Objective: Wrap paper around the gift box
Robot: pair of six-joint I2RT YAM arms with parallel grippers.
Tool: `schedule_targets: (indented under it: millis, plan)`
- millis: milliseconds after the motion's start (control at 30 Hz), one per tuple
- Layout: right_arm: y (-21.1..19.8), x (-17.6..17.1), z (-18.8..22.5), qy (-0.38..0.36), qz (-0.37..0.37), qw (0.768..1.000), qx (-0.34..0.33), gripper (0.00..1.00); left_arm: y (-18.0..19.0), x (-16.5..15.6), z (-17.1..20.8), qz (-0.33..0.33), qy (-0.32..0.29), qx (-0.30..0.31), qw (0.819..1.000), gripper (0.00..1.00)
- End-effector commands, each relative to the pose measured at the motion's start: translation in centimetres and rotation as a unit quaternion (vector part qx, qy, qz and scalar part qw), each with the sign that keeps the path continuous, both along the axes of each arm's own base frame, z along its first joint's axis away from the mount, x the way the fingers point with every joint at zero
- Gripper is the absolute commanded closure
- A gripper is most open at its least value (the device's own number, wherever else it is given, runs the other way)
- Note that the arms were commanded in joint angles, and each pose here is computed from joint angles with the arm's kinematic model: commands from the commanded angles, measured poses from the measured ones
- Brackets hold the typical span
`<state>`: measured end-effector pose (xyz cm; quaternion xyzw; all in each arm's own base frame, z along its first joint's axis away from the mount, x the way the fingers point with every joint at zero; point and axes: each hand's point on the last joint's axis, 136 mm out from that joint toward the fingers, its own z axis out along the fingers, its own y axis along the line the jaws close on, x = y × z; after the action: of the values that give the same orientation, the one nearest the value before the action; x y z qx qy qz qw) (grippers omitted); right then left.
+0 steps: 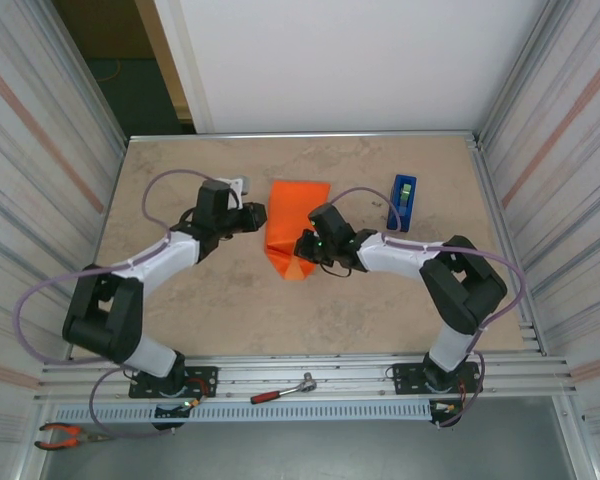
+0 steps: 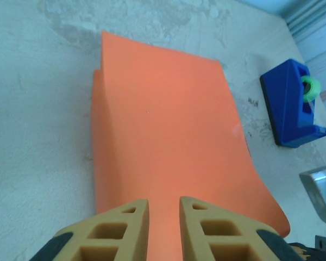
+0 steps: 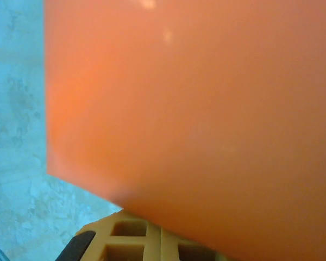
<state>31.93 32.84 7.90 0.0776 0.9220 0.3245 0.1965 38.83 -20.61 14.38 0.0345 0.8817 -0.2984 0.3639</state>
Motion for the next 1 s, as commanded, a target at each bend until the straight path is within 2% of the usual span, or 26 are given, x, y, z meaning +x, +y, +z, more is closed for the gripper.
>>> schedule_targets:
  millis: [0, 300, 667, 833, 967]
  plan:
    - [0.6, 0.3, -0.9, 0.004, 0.012, 1.000, -0.016, 1.00, -1.2, 0.1, -0.9, -0.037, 0.022, 0.002, 0.999, 0.76]
    - [0.4, 0.0, -3.7, 0.033, 0.003, 0.999, -0.016, 1.00, -2.5, -0.3, -3.8, -0.056, 0.053, -0.006, 0.997, 0.75]
    - [-2.4, 1.3, 3.6, -0.033, -0.007, 0.999, -0.001, 1.00, -2.8, -1.0, -5.6, -0.060, 0.066, -0.002, 0.996, 0.75]
    - [-3.5, 2.6, 3.6, -0.034, -0.024, 0.999, 0.001, 1.00, -2.8, -1.1, -5.7, -0.060, 0.067, -0.001, 0.996, 0.76]
    - [-3.3, 3.0, 2.0, -0.021, -0.026, 0.999, -0.004, 1.00, -2.8, -1.2, -5.9, -0.059, 0.069, -0.001, 0.996, 0.75]
